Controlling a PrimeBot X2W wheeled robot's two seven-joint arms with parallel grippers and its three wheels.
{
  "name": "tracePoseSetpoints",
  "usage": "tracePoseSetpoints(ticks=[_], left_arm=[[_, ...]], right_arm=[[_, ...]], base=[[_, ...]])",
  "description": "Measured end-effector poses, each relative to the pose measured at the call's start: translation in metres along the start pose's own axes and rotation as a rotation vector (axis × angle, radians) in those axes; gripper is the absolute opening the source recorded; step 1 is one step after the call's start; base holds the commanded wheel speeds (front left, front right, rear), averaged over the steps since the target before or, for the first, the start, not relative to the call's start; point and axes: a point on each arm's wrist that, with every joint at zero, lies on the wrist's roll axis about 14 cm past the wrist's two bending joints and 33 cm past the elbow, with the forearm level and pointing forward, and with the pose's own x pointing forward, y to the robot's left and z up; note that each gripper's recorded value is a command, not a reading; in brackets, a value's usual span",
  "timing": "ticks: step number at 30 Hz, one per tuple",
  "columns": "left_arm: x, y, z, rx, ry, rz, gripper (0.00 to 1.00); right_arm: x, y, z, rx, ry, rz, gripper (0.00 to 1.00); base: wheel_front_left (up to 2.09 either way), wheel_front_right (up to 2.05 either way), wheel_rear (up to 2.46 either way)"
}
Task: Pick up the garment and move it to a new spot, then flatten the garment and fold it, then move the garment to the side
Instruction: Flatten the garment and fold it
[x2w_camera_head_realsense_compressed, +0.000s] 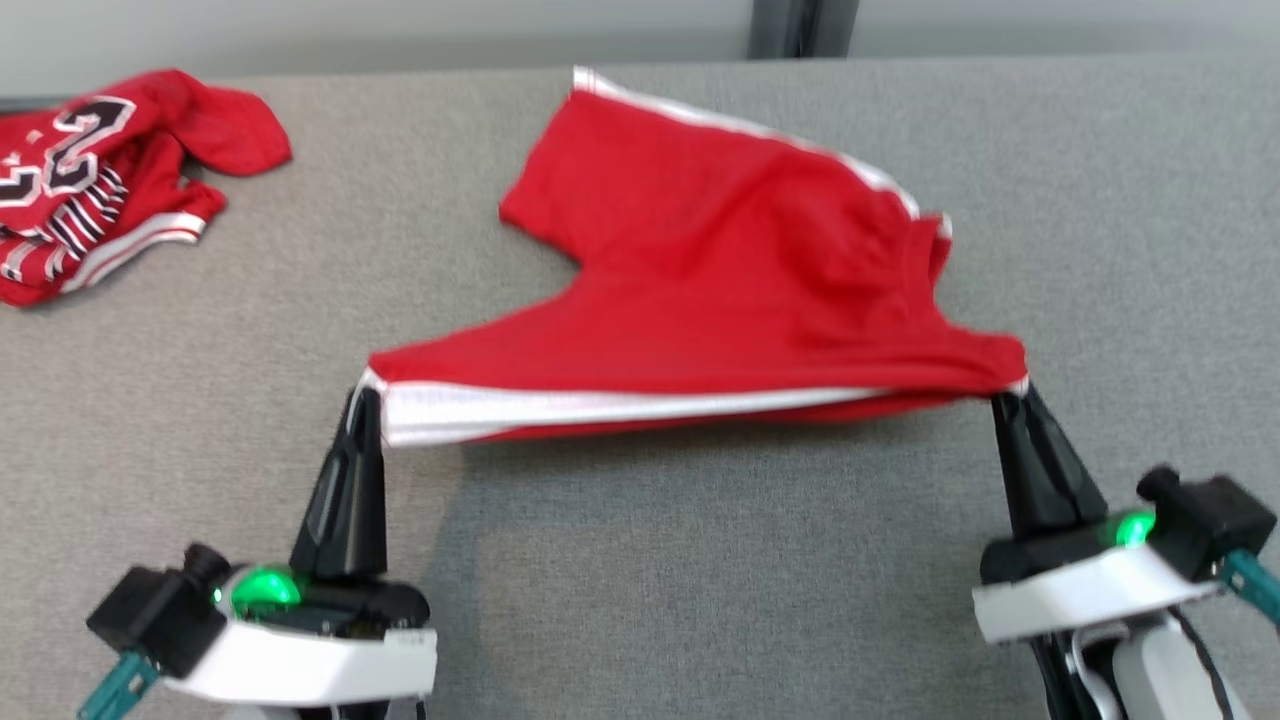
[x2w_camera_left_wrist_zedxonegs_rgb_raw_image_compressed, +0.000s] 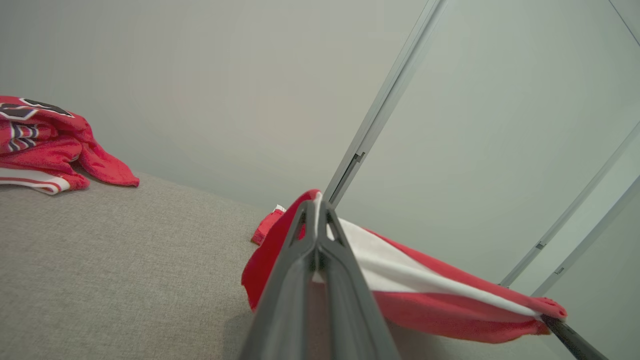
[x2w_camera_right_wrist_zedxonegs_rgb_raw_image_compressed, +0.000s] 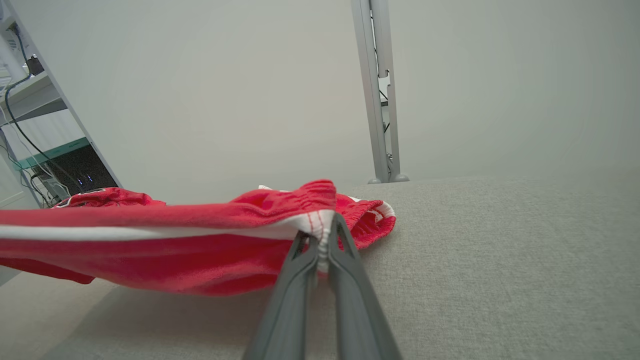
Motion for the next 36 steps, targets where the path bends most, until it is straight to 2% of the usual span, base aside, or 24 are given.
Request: tracePoseSetpoints(ticks=[8, 16, 25, 36], left_arm=[[-0.041, -0.012, 0.016, -0.009, -0.024, -0.002, 0.00], [-0.049, -0.034, 0.020, -0.018, -0.032, -0.068, 0.00], [-0.058, -0.045, 0.032, -0.017, -0.062, -0.099, 0.00], [-0.052, -0.050, 0.005, -0.045, 0.016, -0.116, 0.00]], right_arm=[[-0.045, 0.010, 0.009, -0.005, -0.008, -0.012, 0.00], [-0.072, 0.009, 0.025, -0.019, -0.047, -0.034, 0.00], [-0.093, 0.015, 0.046, -0.024, -0.108, -0.039, 0.00], [-0.104, 0.001, 0.020, 0.009, -0.019, -0.098, 0.00]], base=[[0.00, 0.00, 0.00], [0.00, 0.00, 0.00], [0.00, 0.00, 0.00], [0.00, 0.00, 0.00]])
